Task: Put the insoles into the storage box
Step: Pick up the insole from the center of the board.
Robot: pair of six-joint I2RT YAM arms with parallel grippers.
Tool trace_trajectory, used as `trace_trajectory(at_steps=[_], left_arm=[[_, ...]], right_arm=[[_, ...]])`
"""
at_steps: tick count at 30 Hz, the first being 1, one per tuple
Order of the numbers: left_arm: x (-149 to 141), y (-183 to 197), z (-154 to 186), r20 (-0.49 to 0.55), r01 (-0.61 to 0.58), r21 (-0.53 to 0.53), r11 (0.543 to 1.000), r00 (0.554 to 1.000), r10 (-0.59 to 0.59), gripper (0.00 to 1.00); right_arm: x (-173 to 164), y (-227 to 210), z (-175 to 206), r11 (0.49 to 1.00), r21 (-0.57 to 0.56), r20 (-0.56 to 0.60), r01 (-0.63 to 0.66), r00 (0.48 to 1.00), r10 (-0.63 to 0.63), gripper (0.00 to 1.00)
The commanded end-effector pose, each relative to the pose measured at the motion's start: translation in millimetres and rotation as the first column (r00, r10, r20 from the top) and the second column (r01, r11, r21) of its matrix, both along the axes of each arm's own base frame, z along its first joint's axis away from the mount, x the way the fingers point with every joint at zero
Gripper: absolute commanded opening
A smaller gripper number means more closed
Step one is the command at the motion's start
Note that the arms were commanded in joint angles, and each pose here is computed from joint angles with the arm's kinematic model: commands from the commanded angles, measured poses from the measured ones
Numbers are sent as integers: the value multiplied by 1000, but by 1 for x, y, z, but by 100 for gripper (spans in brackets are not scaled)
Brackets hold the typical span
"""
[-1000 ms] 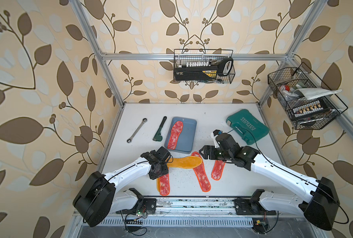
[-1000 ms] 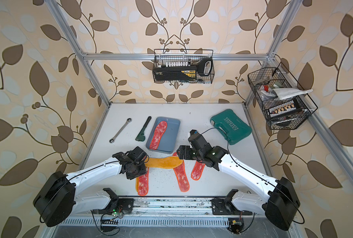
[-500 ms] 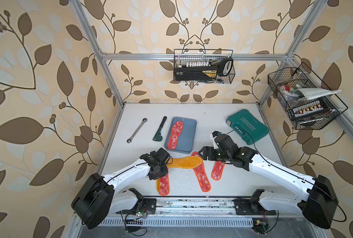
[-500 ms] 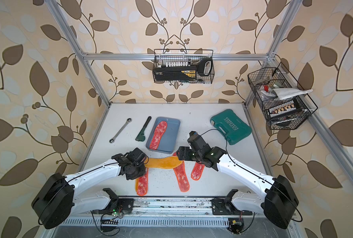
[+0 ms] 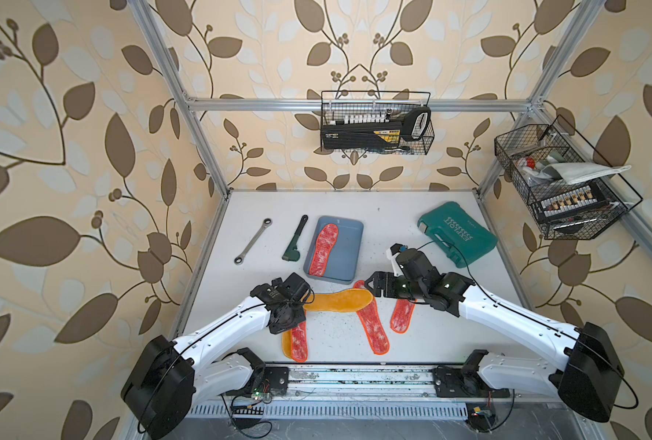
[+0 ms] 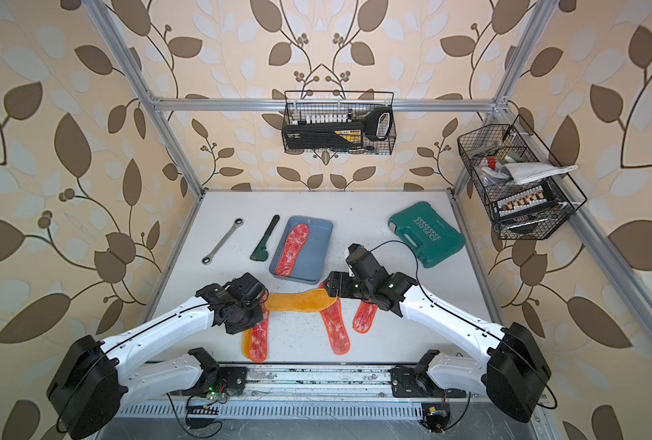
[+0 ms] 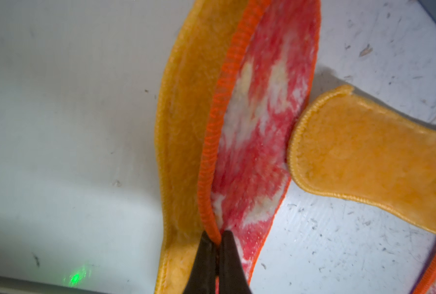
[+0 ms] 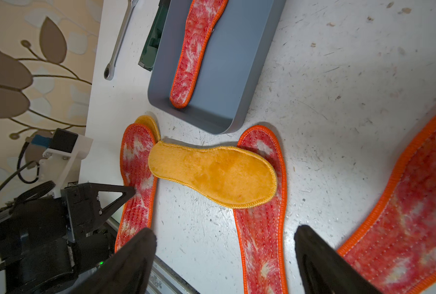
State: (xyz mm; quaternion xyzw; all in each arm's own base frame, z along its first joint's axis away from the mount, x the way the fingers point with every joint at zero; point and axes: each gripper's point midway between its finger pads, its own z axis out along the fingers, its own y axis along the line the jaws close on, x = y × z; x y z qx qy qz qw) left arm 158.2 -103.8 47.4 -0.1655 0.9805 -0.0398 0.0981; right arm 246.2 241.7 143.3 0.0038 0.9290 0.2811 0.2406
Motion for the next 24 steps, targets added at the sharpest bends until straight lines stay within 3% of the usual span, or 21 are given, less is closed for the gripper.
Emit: trace_trajectory(at_steps=[1,11,17,24], left_arm=[[3,14,27,51,8,68,998,999,-12,0],[8,-5,41,86,64,-31,997,994,-62,0],[12,-28,51,146,134,-154,979,983,-112,0],[13,-46,43,158,162,-250,954,980,-125,2]], right_arm=[[-4,7,-4,1000,25,-20,-15,1000,16,87],[-6,17,0,998,43,-15,-44,999,45,87],[-13,27,-4,996,53,-25,-73,997,75,87],[-33,73,-19,977,137,-68,-164,982,174,85]])
